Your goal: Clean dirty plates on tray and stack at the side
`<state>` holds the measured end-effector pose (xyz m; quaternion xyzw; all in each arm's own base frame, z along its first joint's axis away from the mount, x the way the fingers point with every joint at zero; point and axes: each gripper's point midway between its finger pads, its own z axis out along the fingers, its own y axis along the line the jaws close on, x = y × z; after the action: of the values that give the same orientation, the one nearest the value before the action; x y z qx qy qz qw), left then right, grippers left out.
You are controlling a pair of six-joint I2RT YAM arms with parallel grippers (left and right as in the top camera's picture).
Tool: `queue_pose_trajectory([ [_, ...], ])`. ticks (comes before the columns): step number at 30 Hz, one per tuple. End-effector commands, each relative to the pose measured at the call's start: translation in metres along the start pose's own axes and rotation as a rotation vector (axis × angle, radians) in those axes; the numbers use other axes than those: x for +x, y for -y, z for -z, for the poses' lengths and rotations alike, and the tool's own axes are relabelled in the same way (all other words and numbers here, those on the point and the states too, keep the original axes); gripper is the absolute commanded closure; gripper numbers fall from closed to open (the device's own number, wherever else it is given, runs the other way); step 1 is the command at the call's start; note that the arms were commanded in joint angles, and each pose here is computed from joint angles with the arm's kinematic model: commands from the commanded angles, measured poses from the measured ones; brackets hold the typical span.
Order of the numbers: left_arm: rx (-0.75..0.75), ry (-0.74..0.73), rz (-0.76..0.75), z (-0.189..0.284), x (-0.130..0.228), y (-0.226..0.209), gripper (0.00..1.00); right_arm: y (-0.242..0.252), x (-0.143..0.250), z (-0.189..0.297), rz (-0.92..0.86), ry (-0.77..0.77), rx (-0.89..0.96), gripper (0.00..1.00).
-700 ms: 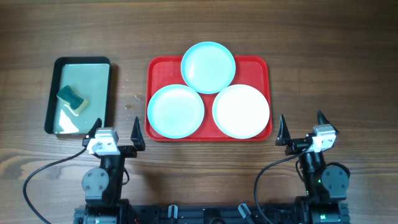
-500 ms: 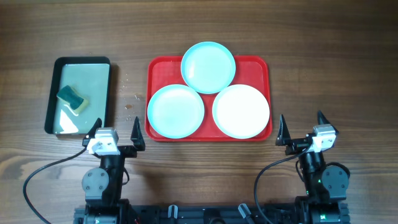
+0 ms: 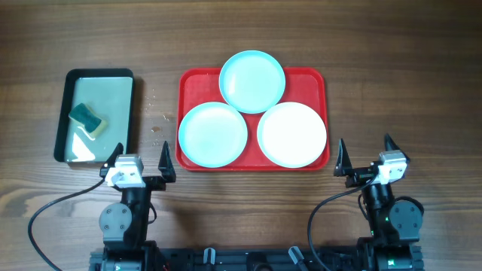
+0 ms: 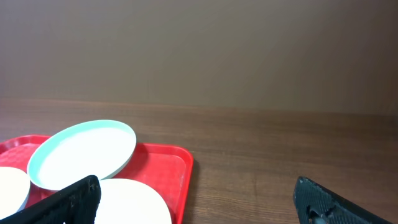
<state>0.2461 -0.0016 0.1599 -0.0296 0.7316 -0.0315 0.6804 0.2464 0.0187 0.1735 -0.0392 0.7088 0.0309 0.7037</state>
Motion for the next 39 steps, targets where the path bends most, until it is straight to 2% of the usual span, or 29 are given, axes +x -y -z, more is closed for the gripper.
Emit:
queue_pose_trajectory([
  [1, -0.002, 0.004, -0.019, 0.0, 0.002, 0.0, 0.0, 0.001, -0.001, 0.0, -0.014, 0.006, 0.007, 0.0],
  [21, 0.012, 0.033, -0.004, 0.0, -0.006, 0.003, 0.0, 0.001, -0.001, 0.0, -0.014, 0.006, 0.008, 0.0],
  [22, 0.111, 0.037, 0.072, 0.001, -0.008, 0.02, 0.0, 0.001, -0.001, 0.0, -0.014, 0.006, 0.007, 0.0],
  [25, 0.564, -0.058, 0.316, 0.027, -0.01, 0.093, 0.0, 0.001, -0.001, 0.0, -0.014, 0.006, 0.007, 0.0],
  [26, 0.691, -0.078, 0.368, 0.04, -0.016, 0.11, 0.0, 0.001, -0.001, 0.0, -0.014, 0.006, 0.007, 0.0],
  [28, 0.762, -0.022, 0.383, 0.049, -0.035, 0.118, 0.0, 0.001, -0.001, 0.0, -0.014, 0.006, 0.007, 0.0],
  [29, 0.776, 0.034, 0.362, 0.052, -0.047, 0.119, 0.0, 0.001, -0.001, 0.0, -0.014, 0.006, 0.008, 0.0],
  [31, 0.826, 0.265, 0.28, 0.071, -0.094, 0.121, 0.0, 0.001, -0.001, 0.0, -0.014, 0.006, 0.007, 0.0],
  [33, 0.76, 0.467, 0.282, 0.083, -0.138, 0.107, 0.0, 0.001, -0.001, 0.0, -0.014, 0.006, 0.007, 0.0],
  [35, 0.655, 0.539, 0.308, 0.083, -0.166, 0.091, 0.0, 0.001, -0.001, 0.0, -0.014, 0.006, 0.007, 0.0],
  [37, 0.548, 0.519, 0.293, 0.076, -0.189, 0.08, 0.0, 0.001, -0.001, 0.0, -0.014, 0.006, 0.007, 0.0],
  [39, 0.44, 0.423, 0.227, 0.062, -0.206, 0.074, 0.0, 0.001, -0.001, 0.0, -0.014, 0.006, 0.007, 0.0],
])
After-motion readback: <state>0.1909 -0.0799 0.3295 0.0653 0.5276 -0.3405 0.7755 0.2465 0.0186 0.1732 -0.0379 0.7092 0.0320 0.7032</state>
